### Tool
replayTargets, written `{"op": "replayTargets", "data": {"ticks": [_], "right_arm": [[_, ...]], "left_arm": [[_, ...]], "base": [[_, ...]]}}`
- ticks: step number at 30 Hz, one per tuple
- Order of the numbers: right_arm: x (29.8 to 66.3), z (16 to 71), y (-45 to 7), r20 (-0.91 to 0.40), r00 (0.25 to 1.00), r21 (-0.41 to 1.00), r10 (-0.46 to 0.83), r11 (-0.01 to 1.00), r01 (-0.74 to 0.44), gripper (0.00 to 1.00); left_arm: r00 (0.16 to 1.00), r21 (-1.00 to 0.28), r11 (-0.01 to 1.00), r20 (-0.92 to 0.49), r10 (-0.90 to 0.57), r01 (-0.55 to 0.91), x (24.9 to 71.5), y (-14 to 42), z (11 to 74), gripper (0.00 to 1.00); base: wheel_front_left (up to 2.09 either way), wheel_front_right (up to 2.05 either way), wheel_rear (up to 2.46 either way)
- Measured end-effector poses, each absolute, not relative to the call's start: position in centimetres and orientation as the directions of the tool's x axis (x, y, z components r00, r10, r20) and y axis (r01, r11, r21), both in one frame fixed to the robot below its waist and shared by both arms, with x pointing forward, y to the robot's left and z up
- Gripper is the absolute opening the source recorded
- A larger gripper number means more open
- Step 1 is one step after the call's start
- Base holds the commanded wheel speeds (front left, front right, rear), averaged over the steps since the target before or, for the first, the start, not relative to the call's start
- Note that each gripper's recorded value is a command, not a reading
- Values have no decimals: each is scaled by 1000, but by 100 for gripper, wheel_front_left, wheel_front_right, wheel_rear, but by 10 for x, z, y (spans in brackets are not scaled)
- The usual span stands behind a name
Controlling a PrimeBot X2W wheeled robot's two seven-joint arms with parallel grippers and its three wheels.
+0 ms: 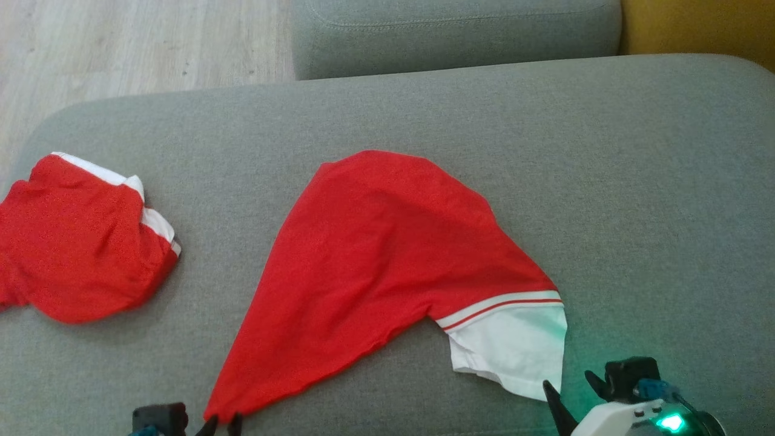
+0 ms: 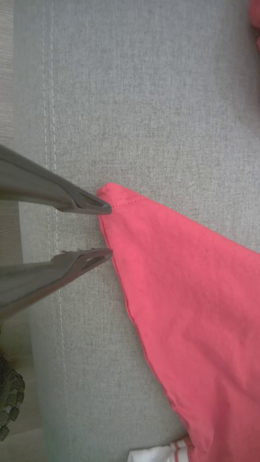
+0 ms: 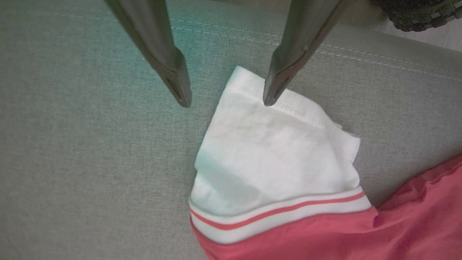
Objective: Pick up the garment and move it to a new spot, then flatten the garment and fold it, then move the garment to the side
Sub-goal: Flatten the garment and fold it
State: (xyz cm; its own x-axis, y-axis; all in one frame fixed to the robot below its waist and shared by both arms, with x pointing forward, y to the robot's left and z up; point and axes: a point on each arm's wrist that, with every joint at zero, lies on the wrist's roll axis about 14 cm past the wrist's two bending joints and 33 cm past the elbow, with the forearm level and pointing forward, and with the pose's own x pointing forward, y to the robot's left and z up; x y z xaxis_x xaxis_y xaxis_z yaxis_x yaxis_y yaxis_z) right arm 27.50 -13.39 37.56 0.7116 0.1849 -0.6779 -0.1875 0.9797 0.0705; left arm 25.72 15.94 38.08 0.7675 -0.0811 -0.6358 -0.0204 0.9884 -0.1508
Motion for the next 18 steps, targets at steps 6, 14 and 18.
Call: {"op": "replayTargets", "data": {"ticks": [6,14,18], "right_arm": [[272,368,-132,-703,685,80,190,979,-190,100],[277,353,-124,-747,630,104,213,973,-206,100],[280,350,-116,-754,612,123,238,967,-224,100]], "left_arm": [[764,-148,989,-640,-85,-13,262,159,380,54],[736,-148,989,-670,-99,-1,265,155,373,46],[719,-156,988,-687,-107,-2,261,153,369,0]], "base": [[0,0,0],[0,0,0],[0,0,0]]}}
